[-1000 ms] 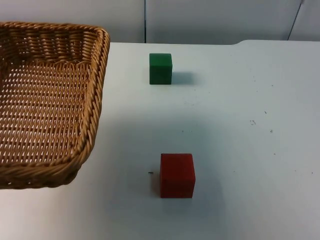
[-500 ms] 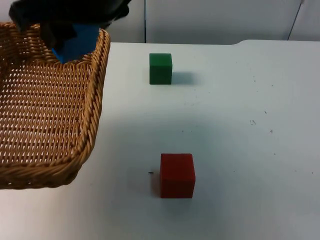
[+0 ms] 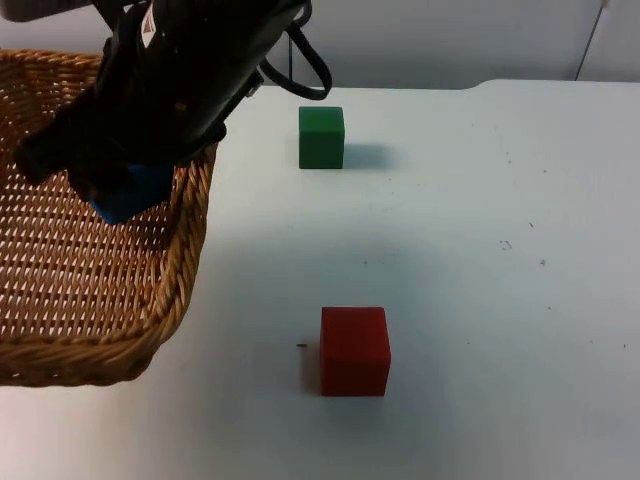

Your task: Pick up the basket with the left hand and place the blue cube into the basket with the right hand.

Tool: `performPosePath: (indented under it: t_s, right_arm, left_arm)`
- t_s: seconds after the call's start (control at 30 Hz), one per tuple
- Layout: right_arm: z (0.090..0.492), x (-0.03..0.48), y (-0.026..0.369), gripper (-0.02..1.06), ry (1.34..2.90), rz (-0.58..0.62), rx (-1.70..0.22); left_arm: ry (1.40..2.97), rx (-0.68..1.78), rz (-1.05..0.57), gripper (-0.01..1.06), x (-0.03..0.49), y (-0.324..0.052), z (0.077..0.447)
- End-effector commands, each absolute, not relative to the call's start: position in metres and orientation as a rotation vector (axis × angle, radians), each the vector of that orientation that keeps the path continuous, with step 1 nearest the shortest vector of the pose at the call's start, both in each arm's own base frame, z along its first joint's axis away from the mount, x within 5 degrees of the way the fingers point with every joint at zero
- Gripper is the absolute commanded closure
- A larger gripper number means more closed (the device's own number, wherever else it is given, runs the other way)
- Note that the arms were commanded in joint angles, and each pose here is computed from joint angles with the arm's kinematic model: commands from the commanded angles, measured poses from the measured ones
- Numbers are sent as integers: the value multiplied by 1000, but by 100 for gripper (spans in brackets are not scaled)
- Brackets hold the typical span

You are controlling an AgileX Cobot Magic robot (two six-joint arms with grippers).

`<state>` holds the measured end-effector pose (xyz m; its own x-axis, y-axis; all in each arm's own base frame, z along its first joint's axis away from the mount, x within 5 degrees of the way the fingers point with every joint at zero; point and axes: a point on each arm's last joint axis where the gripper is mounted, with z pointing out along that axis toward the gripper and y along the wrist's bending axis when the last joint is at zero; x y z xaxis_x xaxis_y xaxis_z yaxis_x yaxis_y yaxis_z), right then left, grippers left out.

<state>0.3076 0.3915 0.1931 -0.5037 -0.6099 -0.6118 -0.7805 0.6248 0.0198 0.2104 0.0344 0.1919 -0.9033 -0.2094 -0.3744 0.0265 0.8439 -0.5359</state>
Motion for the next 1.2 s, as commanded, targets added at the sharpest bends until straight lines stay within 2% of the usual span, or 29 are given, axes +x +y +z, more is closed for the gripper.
performPosePath:
  t_s: [0.0,0.17,0.27,0.37,0.4,0.43,0.53,0.57,0.77,0.87,1.17]
  right_arm:
    - [190,307,396,105,2266,408,-1099]
    - [178,308,397,104,2288,396,-1110]
    - [177,308,397,98,2284,399,-1107]
    - [178,309,398,70,2268,407,-1099]
    - [179,309,399,52,2261,410,-1095]
    - [179,309,399,52,2261,410,-1095]
    - [181,310,399,22,2255,420,-1078]
    - [186,309,399,15,2247,424,-1075]
    - [208,307,395,13,2216,438,-1058]
    - [236,303,386,16,2186,403,-1079]
    - [286,293,364,18,2157,337,-1082]
  left_arm:
    - [2562,-159,-813,105,211,32,197]
    - [2562,-158,-815,105,211,32,197]
    - [2559,-161,-818,105,211,31,197]
    - [2559,-161,-818,105,211,31,197]
    - [2559,-161,-818,105,211,31,197]
    - [2559,-161,-818,105,211,31,197]
    - [2558,-163,-819,105,211,31,197]
    - [2558,-164,-817,105,211,32,197]
    - [2557,-165,-814,105,211,32,197]
    - [2557,-166,-812,105,211,32,197]
    - [2551,-175,-808,105,212,32,197]
